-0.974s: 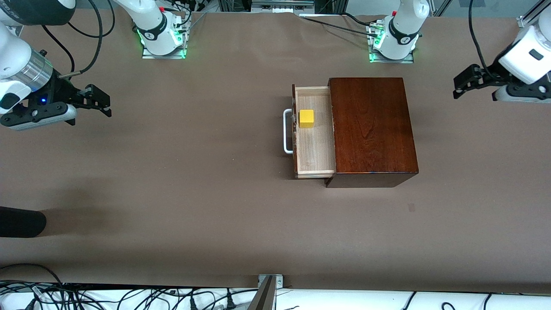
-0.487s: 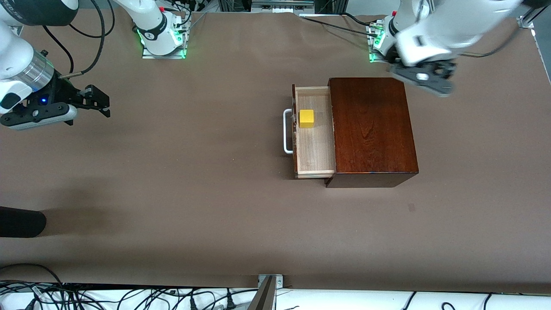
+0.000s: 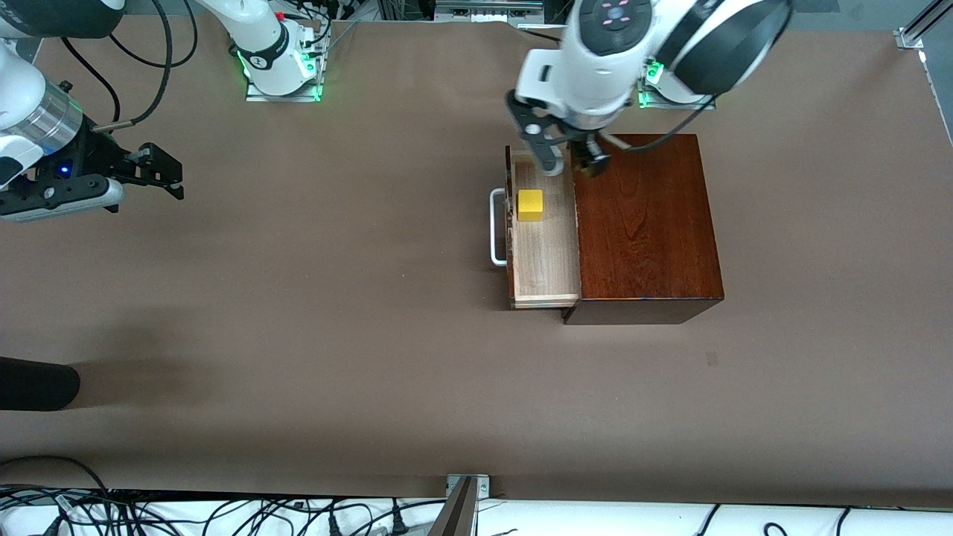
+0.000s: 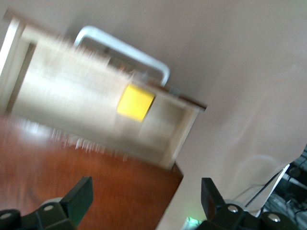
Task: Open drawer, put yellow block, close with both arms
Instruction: 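Move the left gripper to the drawer front, then push the drawer shut into the box with the left gripper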
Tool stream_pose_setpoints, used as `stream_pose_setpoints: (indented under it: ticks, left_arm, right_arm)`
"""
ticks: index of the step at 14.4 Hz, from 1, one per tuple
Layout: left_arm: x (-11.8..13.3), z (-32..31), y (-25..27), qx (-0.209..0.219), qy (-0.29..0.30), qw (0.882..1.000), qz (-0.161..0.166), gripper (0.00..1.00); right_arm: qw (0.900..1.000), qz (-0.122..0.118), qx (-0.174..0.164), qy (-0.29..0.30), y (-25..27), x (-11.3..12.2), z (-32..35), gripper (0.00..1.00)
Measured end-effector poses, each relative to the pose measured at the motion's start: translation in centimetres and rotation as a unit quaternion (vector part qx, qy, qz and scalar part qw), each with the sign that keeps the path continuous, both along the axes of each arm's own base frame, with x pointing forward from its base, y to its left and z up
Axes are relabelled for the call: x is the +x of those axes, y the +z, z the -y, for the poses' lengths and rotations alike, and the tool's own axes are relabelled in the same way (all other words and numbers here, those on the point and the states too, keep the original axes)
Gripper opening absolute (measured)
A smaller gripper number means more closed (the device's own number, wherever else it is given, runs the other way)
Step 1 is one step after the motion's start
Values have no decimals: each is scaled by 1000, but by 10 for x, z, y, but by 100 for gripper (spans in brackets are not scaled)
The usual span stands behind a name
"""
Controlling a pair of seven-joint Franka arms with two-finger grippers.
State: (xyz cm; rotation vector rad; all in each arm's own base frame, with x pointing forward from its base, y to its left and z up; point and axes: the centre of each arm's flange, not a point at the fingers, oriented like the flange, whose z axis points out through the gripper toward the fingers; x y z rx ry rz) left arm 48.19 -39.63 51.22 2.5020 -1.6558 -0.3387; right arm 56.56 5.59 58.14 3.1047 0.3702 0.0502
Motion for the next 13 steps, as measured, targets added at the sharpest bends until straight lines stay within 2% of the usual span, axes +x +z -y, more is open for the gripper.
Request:
stream_pose_setpoints:
  ticks: [2,5,9,13]
  left_arm:
    - [19,18,-21,-43,-57,997,6,100]
    - [43,43,-62,-101,-138,984,42,100]
    - [30,95,-124,-86,-210,970,84,100]
    - [31,110,-186,-69,-235,966,87,100]
  right_arm:
    - [1000,-3,0,-3,-3,2,3,100]
    - [1000,-4,-1,-3,-4,3,3,100]
    - [1000,-4,-1,-2,-3,3,2,100]
    - [1000,-4,0,0,-3,2,-1,100]
